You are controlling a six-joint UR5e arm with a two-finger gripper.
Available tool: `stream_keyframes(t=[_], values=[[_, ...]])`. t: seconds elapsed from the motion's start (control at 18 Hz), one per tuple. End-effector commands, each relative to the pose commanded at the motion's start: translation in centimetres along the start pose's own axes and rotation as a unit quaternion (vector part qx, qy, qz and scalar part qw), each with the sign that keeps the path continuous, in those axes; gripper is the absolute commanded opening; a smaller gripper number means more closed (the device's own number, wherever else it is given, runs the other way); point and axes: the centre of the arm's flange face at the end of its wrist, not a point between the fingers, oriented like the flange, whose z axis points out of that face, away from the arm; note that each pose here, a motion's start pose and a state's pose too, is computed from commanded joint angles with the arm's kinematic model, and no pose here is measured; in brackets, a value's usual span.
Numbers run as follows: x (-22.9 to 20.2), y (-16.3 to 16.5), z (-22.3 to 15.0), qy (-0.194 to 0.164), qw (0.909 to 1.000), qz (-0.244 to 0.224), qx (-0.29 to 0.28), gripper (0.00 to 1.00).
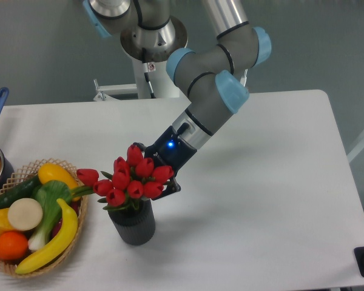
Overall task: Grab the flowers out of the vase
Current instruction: 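Close the gripper on the tulip stems, then lift the gripped tulips up out of the black vase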
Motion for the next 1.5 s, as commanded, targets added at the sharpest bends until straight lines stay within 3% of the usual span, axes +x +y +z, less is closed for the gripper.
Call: stream_keyframes(t=[0.78, 1.5], values=[[0.4, -6.0, -4.6, -0.024, 0.9971, -0.058, 0.044, 0.44], [0.1, -7.2, -10.3, -0.046, 0.9926, -0.067, 0.091, 0.44]])
